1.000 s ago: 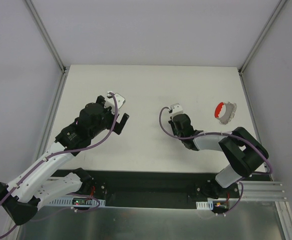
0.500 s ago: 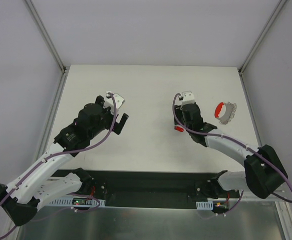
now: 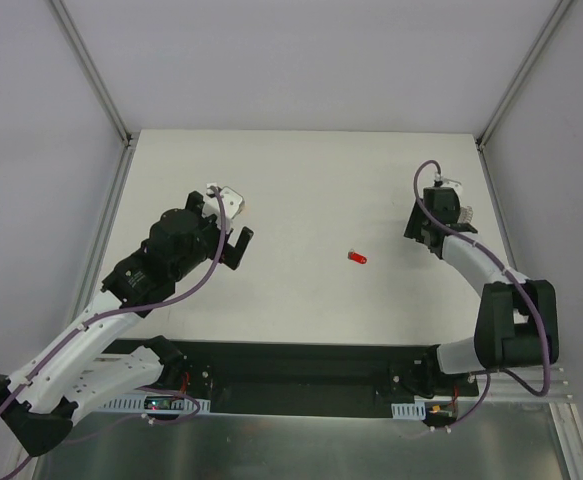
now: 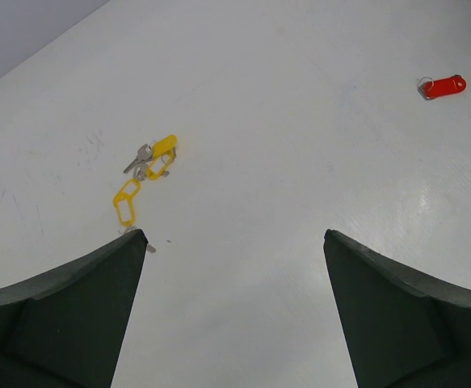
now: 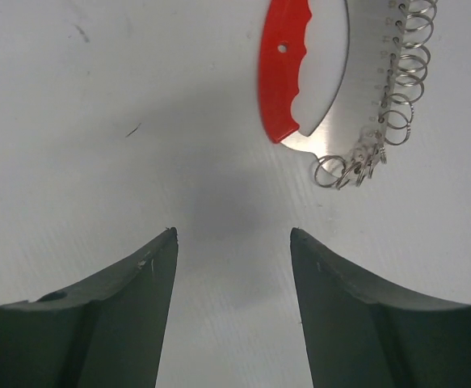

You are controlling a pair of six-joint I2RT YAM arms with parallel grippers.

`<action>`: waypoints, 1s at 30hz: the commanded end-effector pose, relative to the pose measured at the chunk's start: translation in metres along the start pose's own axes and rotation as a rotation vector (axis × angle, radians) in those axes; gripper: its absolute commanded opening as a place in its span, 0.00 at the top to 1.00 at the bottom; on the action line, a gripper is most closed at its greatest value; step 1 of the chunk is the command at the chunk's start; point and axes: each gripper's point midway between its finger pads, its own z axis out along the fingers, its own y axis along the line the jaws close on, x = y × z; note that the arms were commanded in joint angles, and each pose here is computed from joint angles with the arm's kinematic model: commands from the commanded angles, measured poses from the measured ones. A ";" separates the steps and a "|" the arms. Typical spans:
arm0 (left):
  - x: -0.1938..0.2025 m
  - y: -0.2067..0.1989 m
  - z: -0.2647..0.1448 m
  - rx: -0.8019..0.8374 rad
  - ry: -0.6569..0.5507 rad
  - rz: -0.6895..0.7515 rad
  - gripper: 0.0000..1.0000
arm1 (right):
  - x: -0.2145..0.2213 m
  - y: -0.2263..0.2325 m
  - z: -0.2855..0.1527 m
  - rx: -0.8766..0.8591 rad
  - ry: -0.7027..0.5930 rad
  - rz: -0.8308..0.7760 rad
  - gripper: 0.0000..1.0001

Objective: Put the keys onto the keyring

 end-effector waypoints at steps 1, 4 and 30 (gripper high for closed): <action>-0.009 -0.001 -0.003 -0.002 -0.043 -0.019 0.08 | -0.014 -0.007 0.018 -0.018 0.067 0.087 0.39; -0.008 -0.001 -0.003 0.001 -0.043 -0.021 0.08 | -0.019 -0.013 0.035 -0.011 0.101 0.110 0.40; -0.014 -0.005 -0.010 0.028 -0.073 -0.029 0.07 | -0.007 -0.030 0.099 -0.014 0.415 0.174 0.48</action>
